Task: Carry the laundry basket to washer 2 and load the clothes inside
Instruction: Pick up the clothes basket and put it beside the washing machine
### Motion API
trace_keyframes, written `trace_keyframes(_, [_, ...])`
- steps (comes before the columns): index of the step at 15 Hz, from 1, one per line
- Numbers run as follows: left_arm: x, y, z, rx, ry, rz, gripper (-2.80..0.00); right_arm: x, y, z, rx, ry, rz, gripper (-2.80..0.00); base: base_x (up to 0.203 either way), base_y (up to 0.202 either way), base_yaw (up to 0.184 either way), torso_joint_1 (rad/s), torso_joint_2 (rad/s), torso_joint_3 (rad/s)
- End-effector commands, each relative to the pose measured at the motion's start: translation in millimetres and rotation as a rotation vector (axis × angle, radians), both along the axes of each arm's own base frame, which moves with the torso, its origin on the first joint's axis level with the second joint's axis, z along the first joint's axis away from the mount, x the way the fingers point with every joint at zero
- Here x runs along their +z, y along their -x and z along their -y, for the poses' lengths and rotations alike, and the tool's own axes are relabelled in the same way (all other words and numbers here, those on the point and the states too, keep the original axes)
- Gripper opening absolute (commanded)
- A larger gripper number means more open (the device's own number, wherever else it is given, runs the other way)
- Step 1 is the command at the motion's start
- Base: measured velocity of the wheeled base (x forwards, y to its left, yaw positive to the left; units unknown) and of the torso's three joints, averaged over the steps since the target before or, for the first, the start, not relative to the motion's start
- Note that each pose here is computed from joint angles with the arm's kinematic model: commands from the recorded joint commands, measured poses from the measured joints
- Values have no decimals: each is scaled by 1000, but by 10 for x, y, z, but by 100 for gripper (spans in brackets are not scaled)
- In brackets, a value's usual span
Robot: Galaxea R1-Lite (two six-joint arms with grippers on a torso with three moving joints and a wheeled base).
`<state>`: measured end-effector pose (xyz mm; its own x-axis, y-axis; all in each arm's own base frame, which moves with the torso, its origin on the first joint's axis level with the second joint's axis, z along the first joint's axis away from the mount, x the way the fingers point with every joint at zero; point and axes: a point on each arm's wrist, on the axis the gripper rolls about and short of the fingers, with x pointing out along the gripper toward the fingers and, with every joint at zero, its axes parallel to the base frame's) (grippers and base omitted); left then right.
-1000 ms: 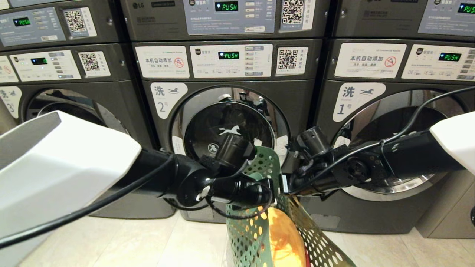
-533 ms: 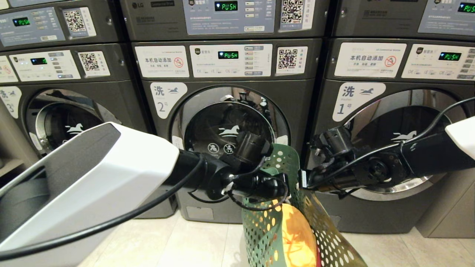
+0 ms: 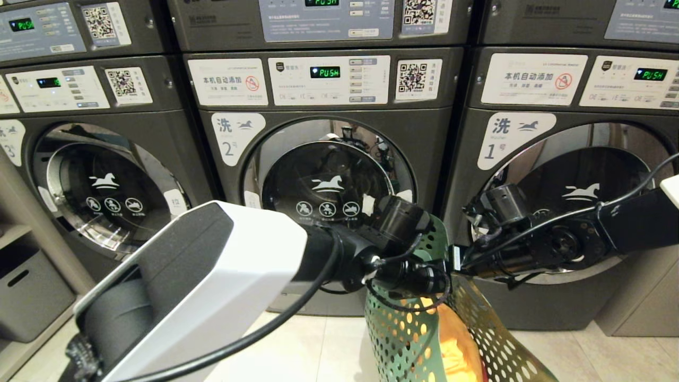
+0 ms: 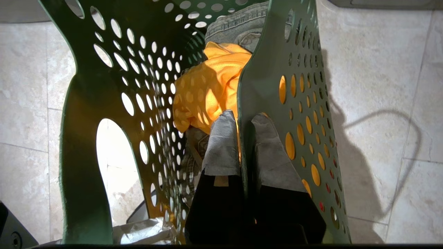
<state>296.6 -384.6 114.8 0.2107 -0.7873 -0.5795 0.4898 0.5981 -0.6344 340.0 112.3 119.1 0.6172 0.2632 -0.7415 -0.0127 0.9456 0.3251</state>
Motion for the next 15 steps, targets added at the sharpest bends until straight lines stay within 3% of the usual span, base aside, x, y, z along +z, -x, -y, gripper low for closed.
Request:
trace_keyframes(1, [-117, -16, 125, -12, -4, -7, -280, 0, 19, 76, -20, -1, -6, -280, 0, 0, 0, 2, 8, -171])
trace_keyframes(5, [-242, 24, 269, -35, -5, -8, -280, -24, -13, 248, -69, 1, -15, -280, 0, 0, 0, 5, 3, -194])
trace_keyframes(15, [-461, 28, 329, -40, -32, -23, -280, -148, -5, 312, -83, 10, -55, -280, 0, 0, 0, 3, 3, -199])
